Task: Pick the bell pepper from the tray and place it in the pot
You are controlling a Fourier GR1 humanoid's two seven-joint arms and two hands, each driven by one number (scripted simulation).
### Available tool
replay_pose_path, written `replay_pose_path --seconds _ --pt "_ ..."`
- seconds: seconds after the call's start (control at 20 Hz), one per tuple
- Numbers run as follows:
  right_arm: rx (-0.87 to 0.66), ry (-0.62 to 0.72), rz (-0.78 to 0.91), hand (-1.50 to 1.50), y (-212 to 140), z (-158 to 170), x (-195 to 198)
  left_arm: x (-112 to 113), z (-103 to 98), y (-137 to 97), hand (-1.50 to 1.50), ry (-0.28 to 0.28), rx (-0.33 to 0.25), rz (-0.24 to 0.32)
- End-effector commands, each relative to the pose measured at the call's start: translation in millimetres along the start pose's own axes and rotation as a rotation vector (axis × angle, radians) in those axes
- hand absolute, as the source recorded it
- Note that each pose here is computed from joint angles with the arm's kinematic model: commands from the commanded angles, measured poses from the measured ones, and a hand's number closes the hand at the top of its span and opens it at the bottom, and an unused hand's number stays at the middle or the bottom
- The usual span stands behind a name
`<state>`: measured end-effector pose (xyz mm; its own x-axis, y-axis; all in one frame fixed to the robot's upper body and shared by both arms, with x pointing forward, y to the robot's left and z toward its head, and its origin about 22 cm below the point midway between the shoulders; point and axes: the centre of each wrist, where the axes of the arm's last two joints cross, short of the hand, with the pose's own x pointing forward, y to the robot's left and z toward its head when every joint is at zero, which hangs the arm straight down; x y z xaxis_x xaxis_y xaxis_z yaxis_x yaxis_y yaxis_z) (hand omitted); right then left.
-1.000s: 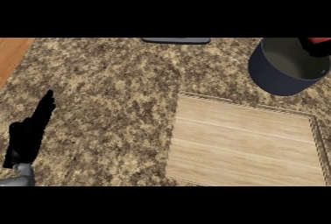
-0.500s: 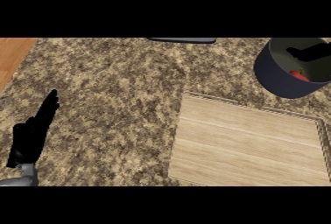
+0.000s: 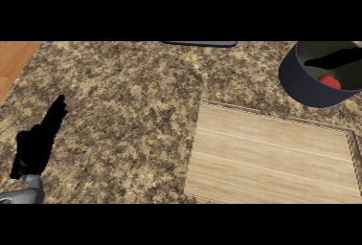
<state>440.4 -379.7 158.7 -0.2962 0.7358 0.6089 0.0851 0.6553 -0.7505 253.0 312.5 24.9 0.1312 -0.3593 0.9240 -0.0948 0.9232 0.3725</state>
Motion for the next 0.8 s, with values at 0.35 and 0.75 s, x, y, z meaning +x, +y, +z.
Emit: replay_pose_path --seconds 0.35,0.75 --pt "-0.184 -0.06 -0.47 -1.5 -39.6 12.2 -10.4 -6.4 12.1 6.1 0.0 0.026 0.02 -0.001" --pt "-0.114 -0.045 -0.579 -1.5 -84.6 65.4 -48.6 3.8 -0.1 17.7 0.0 0.017 0.038 -0.013"
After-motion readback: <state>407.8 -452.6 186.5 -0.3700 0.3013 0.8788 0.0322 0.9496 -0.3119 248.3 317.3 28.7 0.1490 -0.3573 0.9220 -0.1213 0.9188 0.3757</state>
